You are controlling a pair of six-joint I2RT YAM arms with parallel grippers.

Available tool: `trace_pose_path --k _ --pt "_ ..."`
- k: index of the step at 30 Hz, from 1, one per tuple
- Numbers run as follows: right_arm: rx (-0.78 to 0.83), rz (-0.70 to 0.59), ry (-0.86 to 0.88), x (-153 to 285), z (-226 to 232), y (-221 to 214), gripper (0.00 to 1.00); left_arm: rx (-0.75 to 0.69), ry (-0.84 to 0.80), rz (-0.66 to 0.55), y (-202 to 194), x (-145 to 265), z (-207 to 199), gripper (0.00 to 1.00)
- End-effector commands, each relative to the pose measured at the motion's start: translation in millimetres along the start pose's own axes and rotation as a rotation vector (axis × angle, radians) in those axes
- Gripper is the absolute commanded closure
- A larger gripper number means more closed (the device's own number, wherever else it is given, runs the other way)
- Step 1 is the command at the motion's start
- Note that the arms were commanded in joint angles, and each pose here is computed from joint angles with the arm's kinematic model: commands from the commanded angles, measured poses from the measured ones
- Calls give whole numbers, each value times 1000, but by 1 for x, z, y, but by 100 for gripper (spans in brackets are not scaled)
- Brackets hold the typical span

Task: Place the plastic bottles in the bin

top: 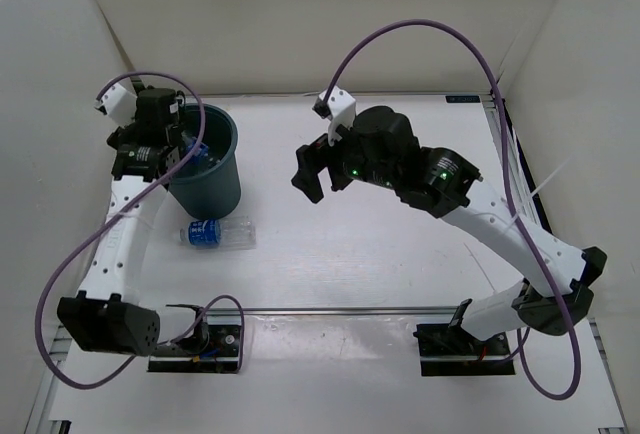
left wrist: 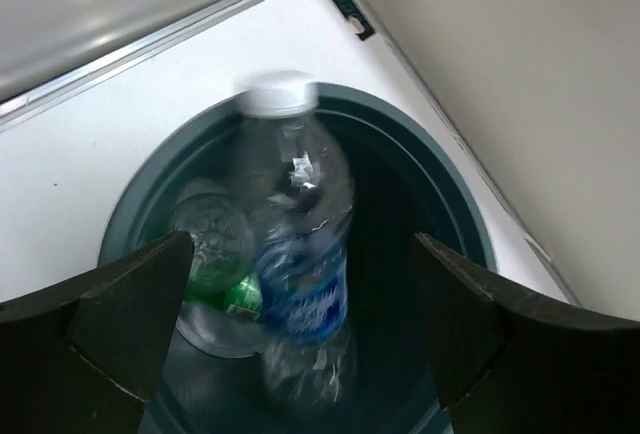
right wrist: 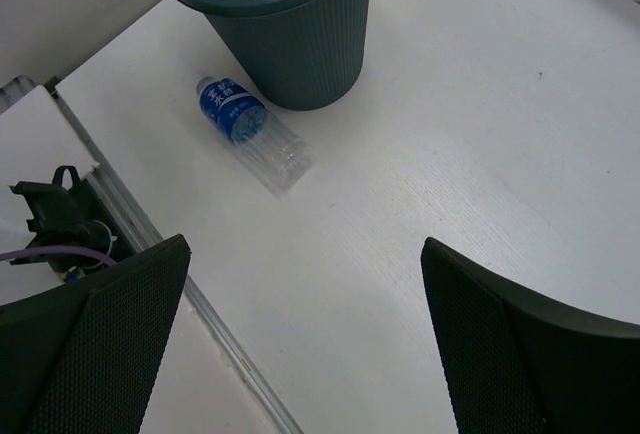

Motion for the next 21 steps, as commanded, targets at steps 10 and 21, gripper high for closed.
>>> trace_pose_path --k 10,21 --pt "-64 -46 -57 32 -12 -7 0 297 -4 103 -62 115 121 0" --pt "-62 -2 -8 26 -5 -19 0 797 -69 334 -199 90 137 0"
Point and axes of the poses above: each gripper's point midway between its finger pads, its own x axis back along the fingers, its own z axis along the line the jaws close on, y = z × x, the point moved 1 cm from there along x, back along the fingers, and after that the axes turned 7 degrees about -x, right-handed, at the moved point
